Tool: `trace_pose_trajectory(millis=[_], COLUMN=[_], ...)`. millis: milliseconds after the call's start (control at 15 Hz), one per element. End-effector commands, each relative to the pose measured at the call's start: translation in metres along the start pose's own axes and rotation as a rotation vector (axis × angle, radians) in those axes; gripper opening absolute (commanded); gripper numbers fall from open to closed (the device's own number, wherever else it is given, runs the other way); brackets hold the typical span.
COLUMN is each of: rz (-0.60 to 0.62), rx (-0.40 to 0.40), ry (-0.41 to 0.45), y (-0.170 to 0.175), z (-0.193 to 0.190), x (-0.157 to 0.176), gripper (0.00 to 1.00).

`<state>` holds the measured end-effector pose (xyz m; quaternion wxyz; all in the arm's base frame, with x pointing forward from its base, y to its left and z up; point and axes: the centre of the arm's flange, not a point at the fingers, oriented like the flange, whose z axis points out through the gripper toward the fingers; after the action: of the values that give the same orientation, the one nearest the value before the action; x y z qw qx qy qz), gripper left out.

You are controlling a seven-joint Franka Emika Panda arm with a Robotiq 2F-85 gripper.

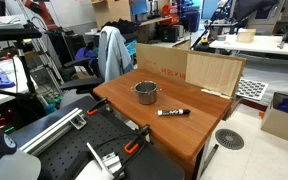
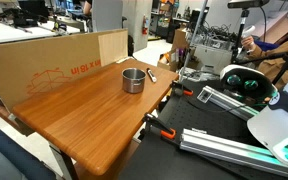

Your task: Place the black marker inside the pot

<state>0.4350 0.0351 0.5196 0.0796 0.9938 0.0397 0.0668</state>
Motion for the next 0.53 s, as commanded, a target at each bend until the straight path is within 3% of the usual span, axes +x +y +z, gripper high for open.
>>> trace_pose_trajectory(millis=[0,467], rz=[0.0,0.001], rx=[0.0,0.0], ry=[0.003,0.006], y=[0.0002,0.0004], z=[-0.0012,-0.0029], x=[0.0004,0.0011], gripper=[1.0,1.0])
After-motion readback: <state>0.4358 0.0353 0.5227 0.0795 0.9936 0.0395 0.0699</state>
